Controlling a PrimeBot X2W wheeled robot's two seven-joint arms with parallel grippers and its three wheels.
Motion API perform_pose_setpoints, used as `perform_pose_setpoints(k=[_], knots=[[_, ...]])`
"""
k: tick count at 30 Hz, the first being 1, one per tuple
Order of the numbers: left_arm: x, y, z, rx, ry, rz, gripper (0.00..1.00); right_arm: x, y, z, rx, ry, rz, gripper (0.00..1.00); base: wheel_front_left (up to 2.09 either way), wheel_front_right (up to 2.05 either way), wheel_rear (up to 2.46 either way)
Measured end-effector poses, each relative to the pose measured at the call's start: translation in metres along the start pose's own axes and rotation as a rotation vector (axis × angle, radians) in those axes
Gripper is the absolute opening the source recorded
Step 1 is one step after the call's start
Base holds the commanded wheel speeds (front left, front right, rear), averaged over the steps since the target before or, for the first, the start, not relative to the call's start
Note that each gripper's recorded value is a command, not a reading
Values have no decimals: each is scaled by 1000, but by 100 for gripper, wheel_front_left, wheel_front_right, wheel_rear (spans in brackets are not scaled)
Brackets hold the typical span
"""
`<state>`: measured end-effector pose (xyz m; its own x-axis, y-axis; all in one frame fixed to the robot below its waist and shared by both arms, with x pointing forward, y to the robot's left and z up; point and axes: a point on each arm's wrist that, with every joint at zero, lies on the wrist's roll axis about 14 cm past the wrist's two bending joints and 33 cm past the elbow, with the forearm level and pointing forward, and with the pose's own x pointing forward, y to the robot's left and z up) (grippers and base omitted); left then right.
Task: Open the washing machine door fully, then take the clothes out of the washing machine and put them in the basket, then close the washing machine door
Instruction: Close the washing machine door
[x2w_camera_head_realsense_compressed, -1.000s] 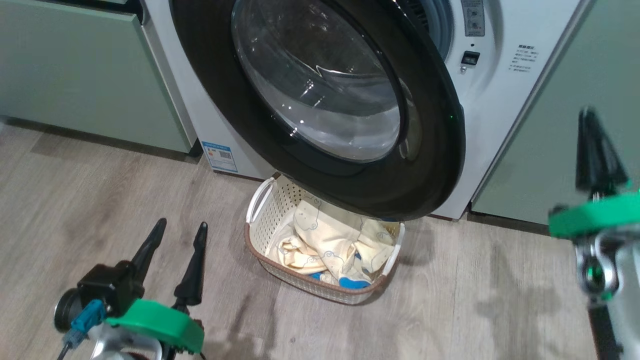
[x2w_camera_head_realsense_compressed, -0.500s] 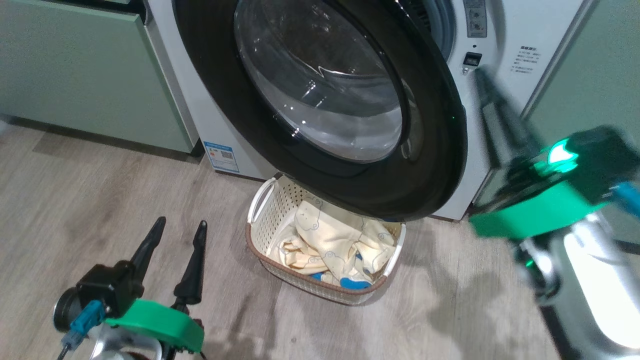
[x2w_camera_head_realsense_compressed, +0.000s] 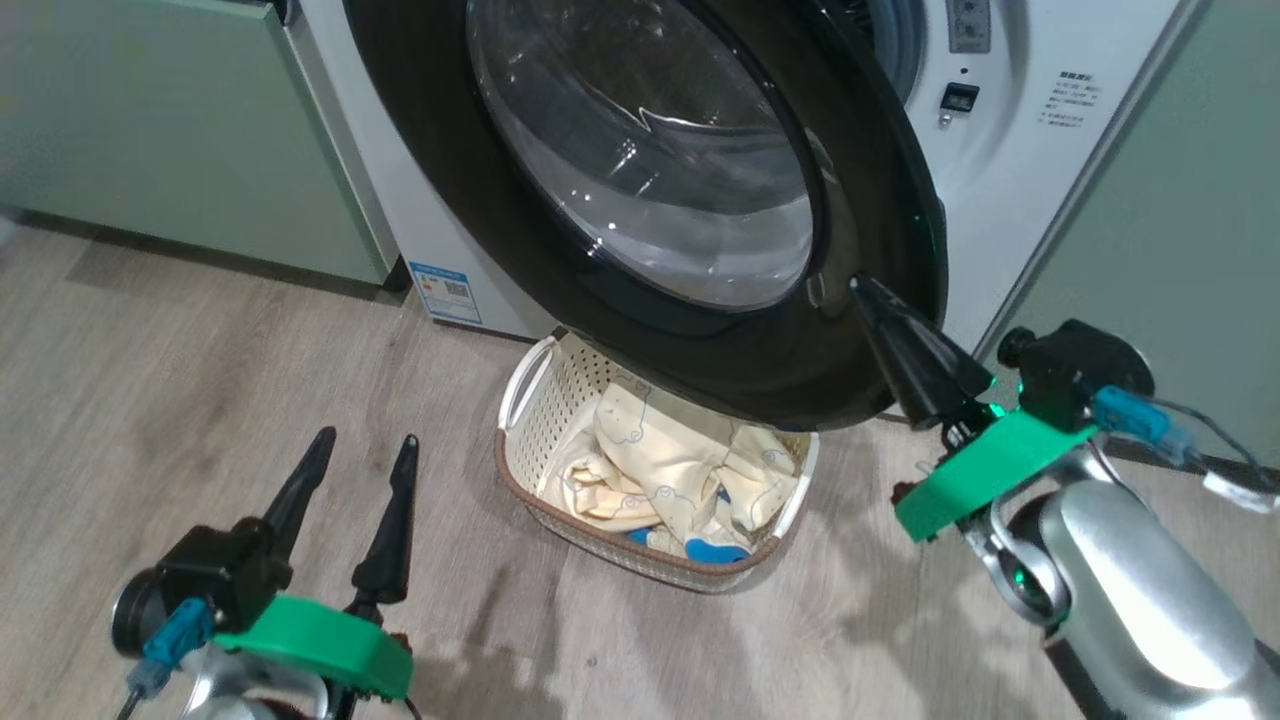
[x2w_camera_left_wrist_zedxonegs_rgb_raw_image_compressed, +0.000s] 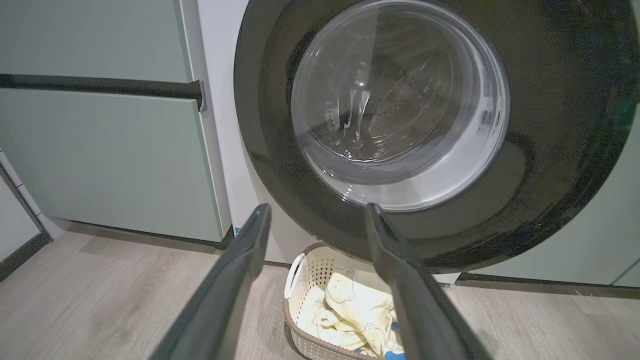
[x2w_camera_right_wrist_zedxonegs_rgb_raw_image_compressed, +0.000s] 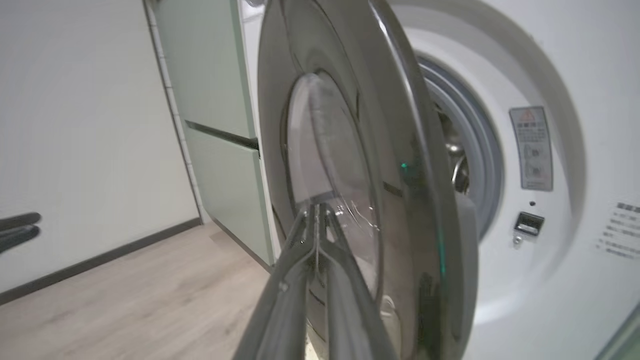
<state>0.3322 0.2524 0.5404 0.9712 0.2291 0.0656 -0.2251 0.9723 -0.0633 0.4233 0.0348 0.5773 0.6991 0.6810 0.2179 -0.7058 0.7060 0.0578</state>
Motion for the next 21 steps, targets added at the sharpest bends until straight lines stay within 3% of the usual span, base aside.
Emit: perform_pose_setpoints(k=[21], knots=[[7,-5,-10,-1,15,-4,100,8,-50,-28,-9,67,-109,0,0,0,0]])
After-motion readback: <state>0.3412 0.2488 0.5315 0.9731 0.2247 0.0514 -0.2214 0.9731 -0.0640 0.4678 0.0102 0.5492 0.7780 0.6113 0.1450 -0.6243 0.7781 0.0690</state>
